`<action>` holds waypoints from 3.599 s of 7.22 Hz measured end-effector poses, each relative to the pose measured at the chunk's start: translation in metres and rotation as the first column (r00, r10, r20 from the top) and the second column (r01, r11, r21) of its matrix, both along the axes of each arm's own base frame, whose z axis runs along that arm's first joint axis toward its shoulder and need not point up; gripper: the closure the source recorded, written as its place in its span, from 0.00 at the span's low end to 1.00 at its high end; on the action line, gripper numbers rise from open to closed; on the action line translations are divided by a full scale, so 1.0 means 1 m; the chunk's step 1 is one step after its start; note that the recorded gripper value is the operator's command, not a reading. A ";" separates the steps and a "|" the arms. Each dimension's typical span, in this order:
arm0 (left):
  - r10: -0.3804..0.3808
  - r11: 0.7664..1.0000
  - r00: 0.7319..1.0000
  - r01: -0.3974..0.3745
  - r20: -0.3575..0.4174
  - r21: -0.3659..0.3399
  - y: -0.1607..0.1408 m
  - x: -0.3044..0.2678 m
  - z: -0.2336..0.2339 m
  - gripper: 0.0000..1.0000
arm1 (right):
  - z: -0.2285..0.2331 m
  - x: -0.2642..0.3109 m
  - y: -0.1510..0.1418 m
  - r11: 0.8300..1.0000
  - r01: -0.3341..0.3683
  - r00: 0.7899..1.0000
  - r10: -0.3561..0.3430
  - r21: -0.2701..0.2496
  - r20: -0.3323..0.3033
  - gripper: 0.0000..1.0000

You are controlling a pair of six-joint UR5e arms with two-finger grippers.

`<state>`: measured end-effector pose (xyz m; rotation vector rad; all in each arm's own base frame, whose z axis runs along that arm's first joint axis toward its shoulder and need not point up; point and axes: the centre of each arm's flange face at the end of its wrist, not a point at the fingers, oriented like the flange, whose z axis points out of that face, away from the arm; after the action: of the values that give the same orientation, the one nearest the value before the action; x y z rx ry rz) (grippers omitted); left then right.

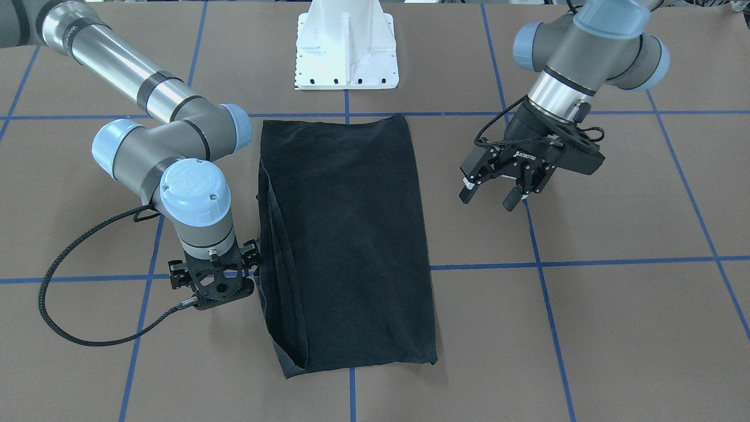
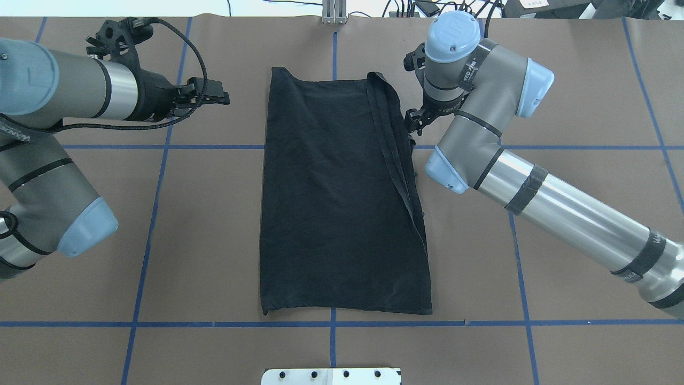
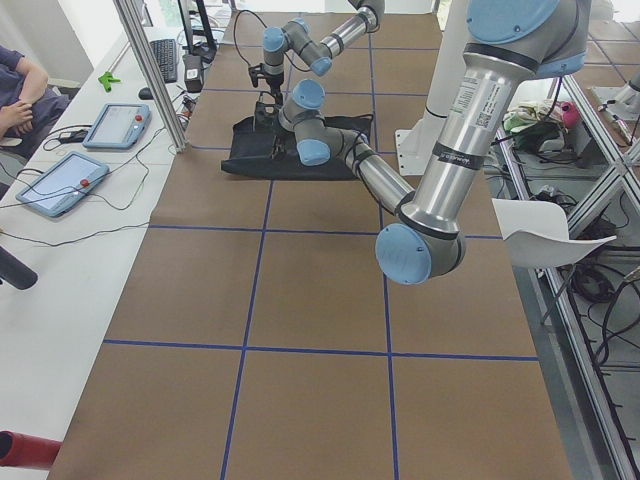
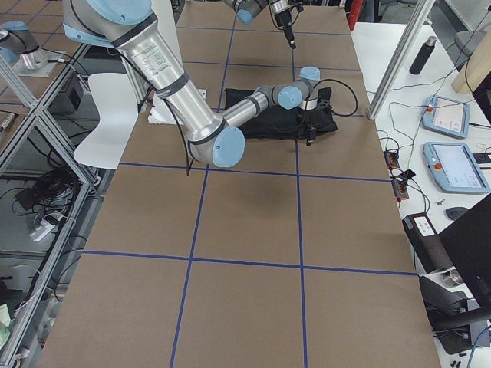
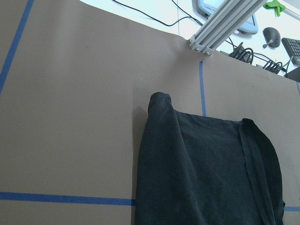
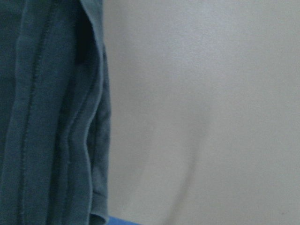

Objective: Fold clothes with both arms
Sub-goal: 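Adjust the collar-end edge of the shirt with the right gripper, then slide the right gripper along the shirt's far edge and lift away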

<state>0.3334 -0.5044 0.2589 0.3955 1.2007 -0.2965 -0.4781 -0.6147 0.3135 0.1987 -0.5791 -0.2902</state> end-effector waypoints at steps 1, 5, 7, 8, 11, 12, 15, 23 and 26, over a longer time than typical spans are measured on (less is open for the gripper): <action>0.001 1.000 1.000 -0.001 -0.001 0.000 0.000 0.000 0.000 0.00 | -0.014 -0.013 0.011 1.000 0.010 1.000 -0.010 0.005 0.017 0.00; 0.002 1.000 1.000 -0.002 -0.003 0.000 0.000 -0.001 -0.001 0.00 | -0.033 -0.050 0.061 0.994 0.098 0.995 -0.097 -0.052 0.031 0.00; 0.003 1.000 1.000 -0.003 -0.006 0.001 0.002 -0.002 -0.003 0.00 | -0.023 -0.069 0.081 0.988 0.134 0.991 -0.134 -0.080 0.011 0.00; 0.004 1.000 1.000 -0.004 -0.007 0.001 0.002 -0.002 -0.004 0.00 | -0.019 -0.072 0.086 0.986 0.140 0.990 -0.141 -0.093 -0.001 0.00; 0.006 1.000 1.000 -0.006 -0.008 -0.001 0.002 -0.001 -0.005 0.00 | -0.008 -0.071 0.090 0.982 0.142 0.989 -0.147 -0.129 -0.033 0.00; 0.006 1.000 1.000 -0.006 -0.008 -0.001 0.003 -0.001 -0.005 0.00 | -0.003 -0.071 0.091 0.981 0.141 0.988 -0.148 -0.135 -0.039 0.00; 0.007 1.000 1.000 -0.007 -0.008 -0.002 0.003 0.000 -0.004 0.00 | 0.011 -0.052 0.077 0.981 0.131 0.989 -0.139 -0.145 -0.044 0.00; 0.010 1.000 1.000 -0.010 -0.003 0.002 0.003 0.000 -0.003 0.00 | -0.024 0.007 0.012 0.986 0.133 0.991 -0.129 -0.104 0.043 0.00; 0.009 1.000 1.000 -0.009 0.000 0.004 0.002 -0.001 -0.003 0.00 | -0.042 -0.045 -0.004 0.984 0.155 0.988 -0.153 -0.084 0.031 0.00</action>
<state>0.3328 -0.5025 0.2562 0.3931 1.2035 -0.2863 -0.5235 -0.6184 0.2711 0.0738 -0.6308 -0.4122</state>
